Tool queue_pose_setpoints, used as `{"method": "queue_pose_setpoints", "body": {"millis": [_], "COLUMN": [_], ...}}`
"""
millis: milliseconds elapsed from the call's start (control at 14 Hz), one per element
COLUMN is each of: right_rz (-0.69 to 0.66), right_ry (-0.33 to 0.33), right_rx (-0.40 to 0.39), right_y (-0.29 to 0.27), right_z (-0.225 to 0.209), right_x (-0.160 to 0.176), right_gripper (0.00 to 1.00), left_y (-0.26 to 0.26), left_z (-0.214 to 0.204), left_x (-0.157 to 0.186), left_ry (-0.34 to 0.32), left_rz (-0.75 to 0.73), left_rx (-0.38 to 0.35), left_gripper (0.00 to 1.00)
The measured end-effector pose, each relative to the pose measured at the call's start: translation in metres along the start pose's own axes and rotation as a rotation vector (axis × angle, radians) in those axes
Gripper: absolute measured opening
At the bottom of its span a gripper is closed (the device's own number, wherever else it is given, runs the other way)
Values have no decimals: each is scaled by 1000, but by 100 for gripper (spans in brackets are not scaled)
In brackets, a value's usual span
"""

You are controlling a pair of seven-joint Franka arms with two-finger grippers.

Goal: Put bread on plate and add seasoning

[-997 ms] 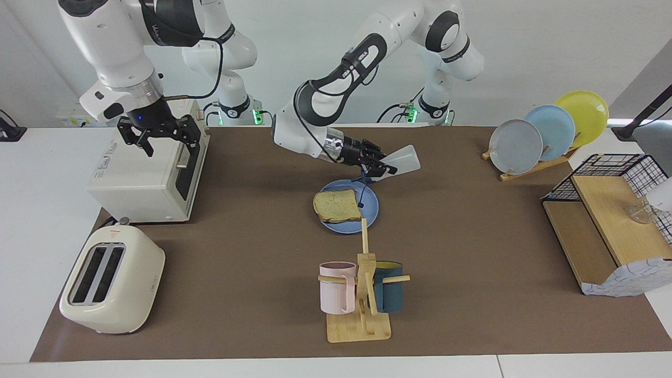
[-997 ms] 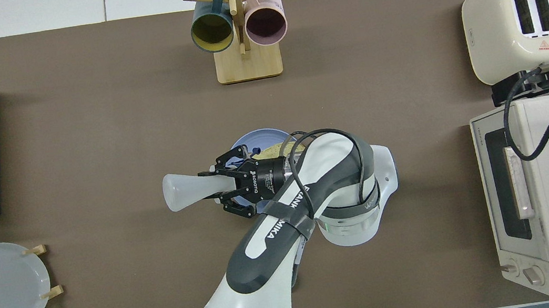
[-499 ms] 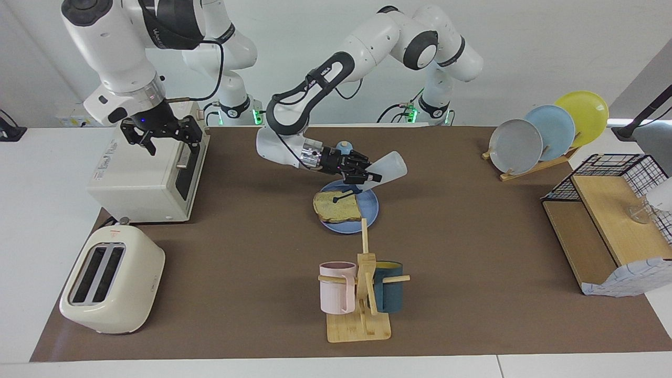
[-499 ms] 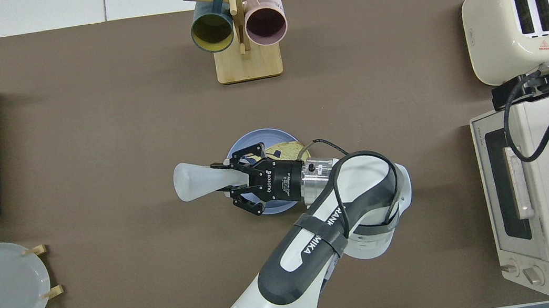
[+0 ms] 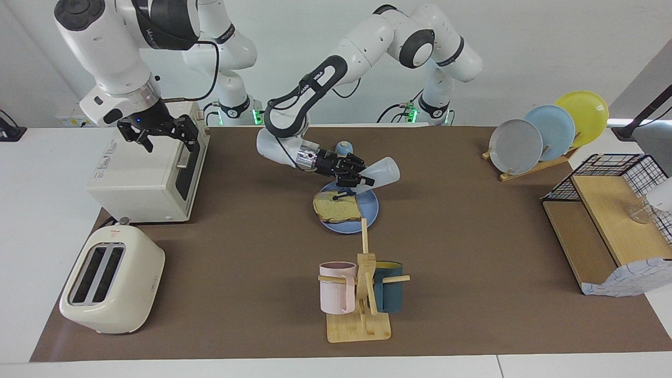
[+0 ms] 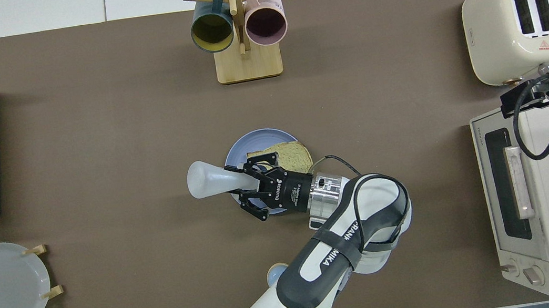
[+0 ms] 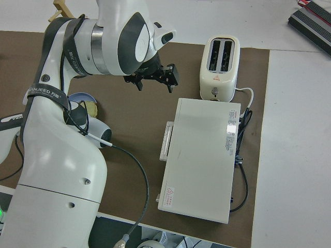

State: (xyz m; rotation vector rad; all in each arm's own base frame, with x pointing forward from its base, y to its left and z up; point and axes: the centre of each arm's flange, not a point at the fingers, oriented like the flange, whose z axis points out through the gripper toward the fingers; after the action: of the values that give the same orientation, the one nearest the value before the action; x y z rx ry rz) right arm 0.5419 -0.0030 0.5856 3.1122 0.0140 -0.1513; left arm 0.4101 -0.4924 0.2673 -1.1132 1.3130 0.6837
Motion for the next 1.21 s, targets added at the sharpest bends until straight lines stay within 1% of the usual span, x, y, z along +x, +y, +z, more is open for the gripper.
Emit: {"method": "queue_pose_setpoints", "body": {"millis": [142, 285, 499, 855, 926, 1069, 1211], "right_rz": [6, 14, 24, 26, 26, 26, 26], "right_ry": [-1, -1, -1, 3, 3, 3, 3], "right_rx": [1, 2, 3, 4, 4, 4, 4], "right_y": [4, 7, 13, 14, 14, 15, 14], "right_z": [0, 0, 0, -2, -2, -2, -2], "right_x": [0, 0, 0, -1, -1, -1, -1], "right_gripper": [100, 100, 100, 100, 100, 100, 100], "left_y": [-3, -8, -7, 9, 10, 5, -12], "left_z": [27, 35, 20, -35, -40, -34, -9], "left_x": [12, 11, -1, -19, -21, -21, -18], "left_ry": [-26, -23, -2, 50, 55, 56, 56], "left_rz": [19, 15, 3, -20, -23, -29, -39], "left_rx": [-2, -5, 13, 80, 87, 79, 54], "left_gripper": [41, 41, 41, 41, 41, 41, 41]}}
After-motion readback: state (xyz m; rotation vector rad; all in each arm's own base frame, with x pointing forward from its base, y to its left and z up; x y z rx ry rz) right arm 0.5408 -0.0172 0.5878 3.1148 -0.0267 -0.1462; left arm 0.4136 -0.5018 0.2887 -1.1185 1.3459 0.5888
